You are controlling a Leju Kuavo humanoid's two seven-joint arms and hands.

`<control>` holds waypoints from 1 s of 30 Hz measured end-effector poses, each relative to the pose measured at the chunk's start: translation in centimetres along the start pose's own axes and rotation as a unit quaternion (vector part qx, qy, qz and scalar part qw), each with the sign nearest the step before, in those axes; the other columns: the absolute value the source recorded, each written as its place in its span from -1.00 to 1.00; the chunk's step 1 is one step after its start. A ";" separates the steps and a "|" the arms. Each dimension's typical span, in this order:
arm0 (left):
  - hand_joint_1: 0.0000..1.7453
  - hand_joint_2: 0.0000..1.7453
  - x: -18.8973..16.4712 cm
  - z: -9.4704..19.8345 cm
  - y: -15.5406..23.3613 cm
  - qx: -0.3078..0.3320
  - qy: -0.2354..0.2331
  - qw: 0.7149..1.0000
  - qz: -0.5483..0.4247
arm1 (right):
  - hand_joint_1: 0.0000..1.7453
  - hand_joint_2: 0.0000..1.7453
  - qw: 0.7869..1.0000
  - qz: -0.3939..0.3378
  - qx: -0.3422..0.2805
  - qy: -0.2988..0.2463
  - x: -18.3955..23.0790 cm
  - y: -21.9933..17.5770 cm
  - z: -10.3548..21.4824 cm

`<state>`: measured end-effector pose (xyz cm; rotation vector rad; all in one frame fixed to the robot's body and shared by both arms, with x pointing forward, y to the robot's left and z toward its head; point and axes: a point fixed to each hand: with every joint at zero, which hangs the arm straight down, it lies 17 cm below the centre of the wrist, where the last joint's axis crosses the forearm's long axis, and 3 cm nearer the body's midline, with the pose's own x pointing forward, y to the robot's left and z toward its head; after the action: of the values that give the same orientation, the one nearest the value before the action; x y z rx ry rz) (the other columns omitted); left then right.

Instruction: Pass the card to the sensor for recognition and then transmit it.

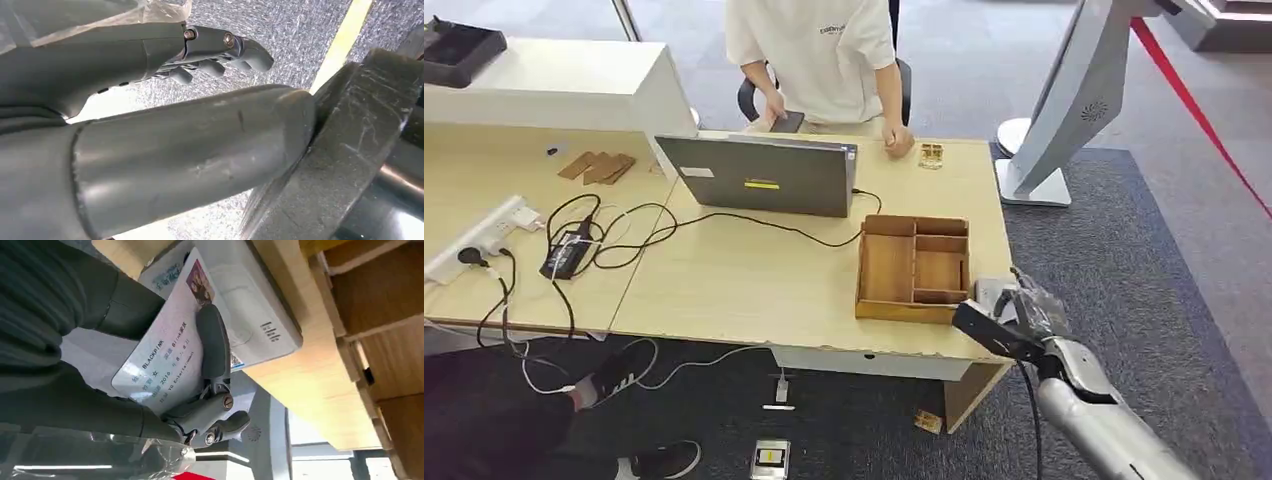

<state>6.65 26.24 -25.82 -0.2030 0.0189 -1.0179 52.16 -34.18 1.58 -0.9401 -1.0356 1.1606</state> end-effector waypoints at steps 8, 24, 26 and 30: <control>-1.00 -1.00 0.0 0.0 0.1 0.001 0.001 1.000 -0.003 | 1.00 1.00 0.997 0.003 -0.079 -0.001 0.3 -9.0 -0.6; -1.00 -1.00 0.3 0.0 -0.1 0.000 -0.001 1.000 -0.005 | 1.00 1.00 0.981 0.014 -0.188 -0.054 4.1 -21.0 0.8; -1.00 -1.00 0.2 0.0 -0.1 0.000 0.000 1.000 -0.006 | 1.00 1.00 0.978 0.018 -0.200 -0.060 4.8 -22.4 1.0; -1.00 -1.00 0.3 0.1 0.3 0.004 0.002 1.000 -0.015 | 1.00 1.00 0.973 0.036 -0.213 -0.080 6.9 -24.6 1.2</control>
<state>7.06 26.16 -25.80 -0.1940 0.0153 -1.0484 57.81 -31.29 26.38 -1.2419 -1.4260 1.1069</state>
